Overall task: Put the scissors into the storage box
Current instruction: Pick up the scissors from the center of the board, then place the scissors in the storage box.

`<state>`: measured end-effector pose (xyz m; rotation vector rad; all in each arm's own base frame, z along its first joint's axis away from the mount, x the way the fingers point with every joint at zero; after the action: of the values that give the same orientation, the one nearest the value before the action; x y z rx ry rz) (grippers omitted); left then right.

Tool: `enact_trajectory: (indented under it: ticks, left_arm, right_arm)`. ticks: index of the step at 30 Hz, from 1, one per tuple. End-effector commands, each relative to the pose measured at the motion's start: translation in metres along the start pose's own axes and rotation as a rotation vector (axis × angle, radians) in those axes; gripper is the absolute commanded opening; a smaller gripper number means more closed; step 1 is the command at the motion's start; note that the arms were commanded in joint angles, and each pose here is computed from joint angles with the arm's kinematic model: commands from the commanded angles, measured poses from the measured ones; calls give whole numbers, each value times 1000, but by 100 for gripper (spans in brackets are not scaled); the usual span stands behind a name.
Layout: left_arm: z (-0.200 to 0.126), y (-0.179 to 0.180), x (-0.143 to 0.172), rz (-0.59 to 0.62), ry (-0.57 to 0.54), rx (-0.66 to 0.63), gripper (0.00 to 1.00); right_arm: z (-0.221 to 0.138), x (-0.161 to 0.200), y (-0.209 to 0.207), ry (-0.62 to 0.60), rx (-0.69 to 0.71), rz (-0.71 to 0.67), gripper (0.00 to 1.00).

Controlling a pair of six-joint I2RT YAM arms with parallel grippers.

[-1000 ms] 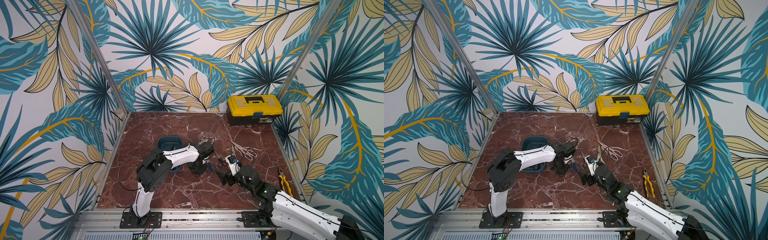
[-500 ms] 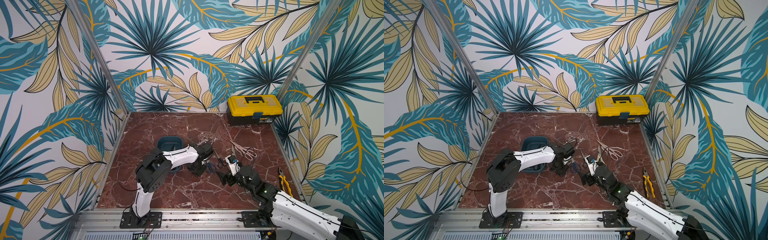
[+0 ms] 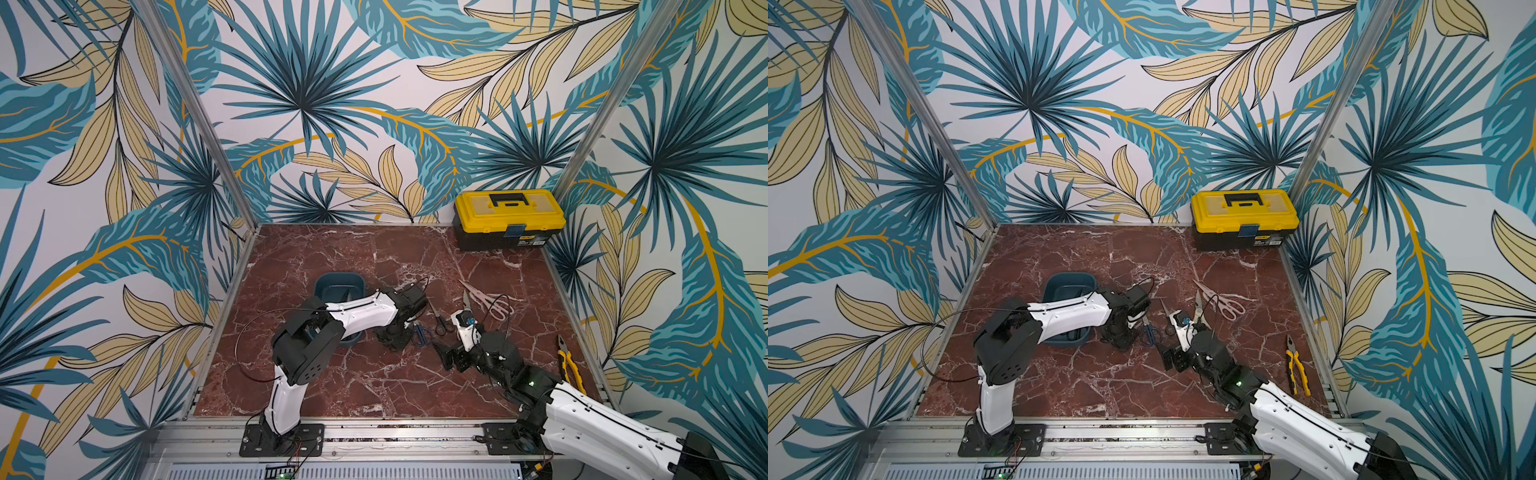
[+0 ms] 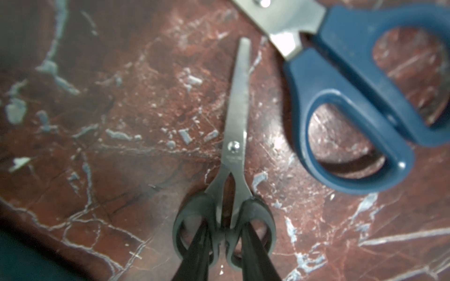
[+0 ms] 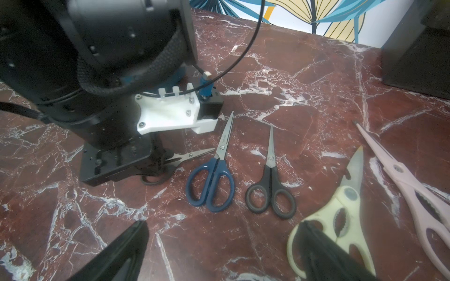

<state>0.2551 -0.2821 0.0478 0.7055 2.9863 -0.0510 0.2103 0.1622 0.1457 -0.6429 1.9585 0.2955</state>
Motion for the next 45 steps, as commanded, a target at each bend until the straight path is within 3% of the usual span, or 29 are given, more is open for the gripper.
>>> enact_trajectory:
  ticks: [1,7,14,27,33,38,45]
  left_arm:
    - [25,0,-3,2,14,-24,22]
    - [29,2,0,-5,25,-33,16]
    - [17,0,-6,-25,-10,-27,1]
    - [-67,19,-31,-128,-180,-53,0]
    - [-105,49,-31,-229,-245,-44,0]
    - [-127,98,-16,-341,-272,-109,2]
    - [-109,156,21,-511,-222,-136,5]
  right_arm:
    - [-2,-6,0,-20,0,1,100]
    - [-3,-6,0,-22,2,3,100]
    - [-1,-7,1,-17,-6,1,100]
    - [-2,-7,1,-20,-2,3,100]
    - [-1,-6,2,-13,-11,0,100]
    - [-1,-6,2,-13,-12,0,100]
    - [-3,-7,5,-24,-32,-4,100]
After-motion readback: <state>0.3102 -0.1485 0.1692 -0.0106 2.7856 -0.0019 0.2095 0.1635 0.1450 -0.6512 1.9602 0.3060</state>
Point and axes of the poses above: each gripper's point midway between its finger pads, its own z axis out along the fingers, its own y axis along the line the jaws close on, x = y × z, the point moved 3 cm from there along -z, back along the fingers, and after that the axes turned 7 degrees about -z, right-handed, at the moved point
